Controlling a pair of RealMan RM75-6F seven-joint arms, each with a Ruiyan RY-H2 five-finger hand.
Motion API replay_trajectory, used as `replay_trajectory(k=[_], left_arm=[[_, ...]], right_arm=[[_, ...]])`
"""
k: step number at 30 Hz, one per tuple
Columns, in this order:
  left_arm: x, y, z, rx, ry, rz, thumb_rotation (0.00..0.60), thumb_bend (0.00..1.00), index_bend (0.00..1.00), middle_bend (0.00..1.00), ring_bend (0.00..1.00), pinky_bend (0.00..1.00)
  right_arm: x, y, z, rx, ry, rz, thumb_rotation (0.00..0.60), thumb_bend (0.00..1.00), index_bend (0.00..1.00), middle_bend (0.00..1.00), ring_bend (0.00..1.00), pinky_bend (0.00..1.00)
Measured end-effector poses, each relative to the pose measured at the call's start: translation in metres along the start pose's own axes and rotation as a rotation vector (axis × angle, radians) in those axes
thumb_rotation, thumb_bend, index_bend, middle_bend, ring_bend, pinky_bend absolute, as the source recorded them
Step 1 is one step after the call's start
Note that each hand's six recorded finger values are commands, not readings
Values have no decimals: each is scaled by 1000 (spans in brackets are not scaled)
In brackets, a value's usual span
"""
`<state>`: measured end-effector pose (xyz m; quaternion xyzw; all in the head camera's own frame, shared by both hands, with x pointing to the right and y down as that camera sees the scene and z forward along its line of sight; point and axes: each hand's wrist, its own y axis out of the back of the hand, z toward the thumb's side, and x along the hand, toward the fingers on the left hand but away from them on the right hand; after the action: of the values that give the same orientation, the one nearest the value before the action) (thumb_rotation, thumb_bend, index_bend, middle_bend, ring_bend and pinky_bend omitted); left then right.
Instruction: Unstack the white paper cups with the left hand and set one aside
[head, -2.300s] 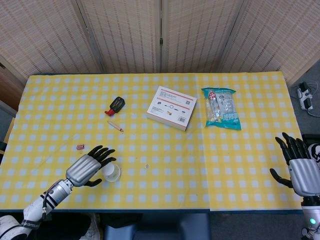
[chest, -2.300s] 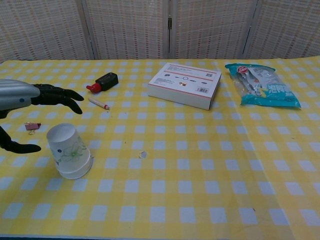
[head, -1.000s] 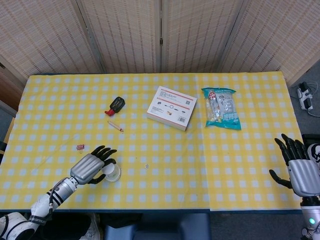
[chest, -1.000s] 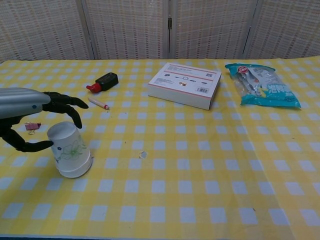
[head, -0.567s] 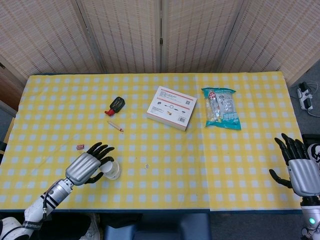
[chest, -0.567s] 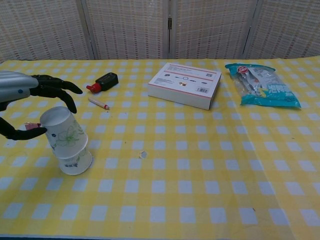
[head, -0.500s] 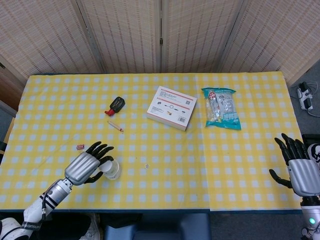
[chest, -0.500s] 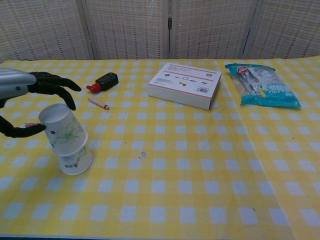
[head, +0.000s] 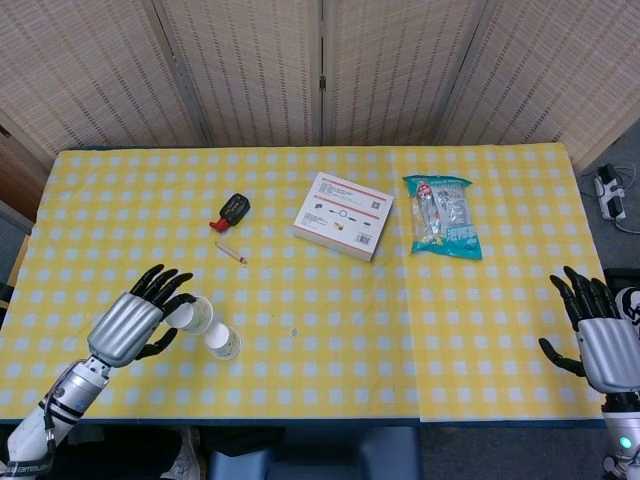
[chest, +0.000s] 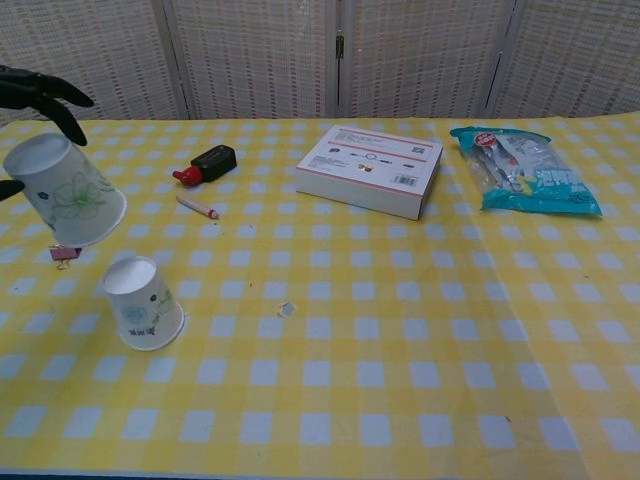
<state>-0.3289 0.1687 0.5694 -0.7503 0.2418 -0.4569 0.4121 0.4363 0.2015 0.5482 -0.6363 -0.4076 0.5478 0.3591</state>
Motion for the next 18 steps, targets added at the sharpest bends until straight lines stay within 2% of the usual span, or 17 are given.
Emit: replay_trajectory(k=[4, 9, 18], left_arm=[[-9, -7, -9, 11, 35, -33, 600, 495, 359, 131, 99, 0], [-18, -29, -17, 24, 65, -114, 600, 494, 359, 131, 100, 0], [-20, -69, -11, 9, 62, -178, 600, 494, 357, 131, 103, 0]], right_arm=[[0, 0, 0, 0, 2, 0, 600, 303, 0, 0, 0, 0], [-1, -1, 2, -2, 8, 4, 600, 303, 0, 0, 0, 0], [0, -1, 5, 0, 16, 5, 600, 303, 0, 0, 0, 0]])
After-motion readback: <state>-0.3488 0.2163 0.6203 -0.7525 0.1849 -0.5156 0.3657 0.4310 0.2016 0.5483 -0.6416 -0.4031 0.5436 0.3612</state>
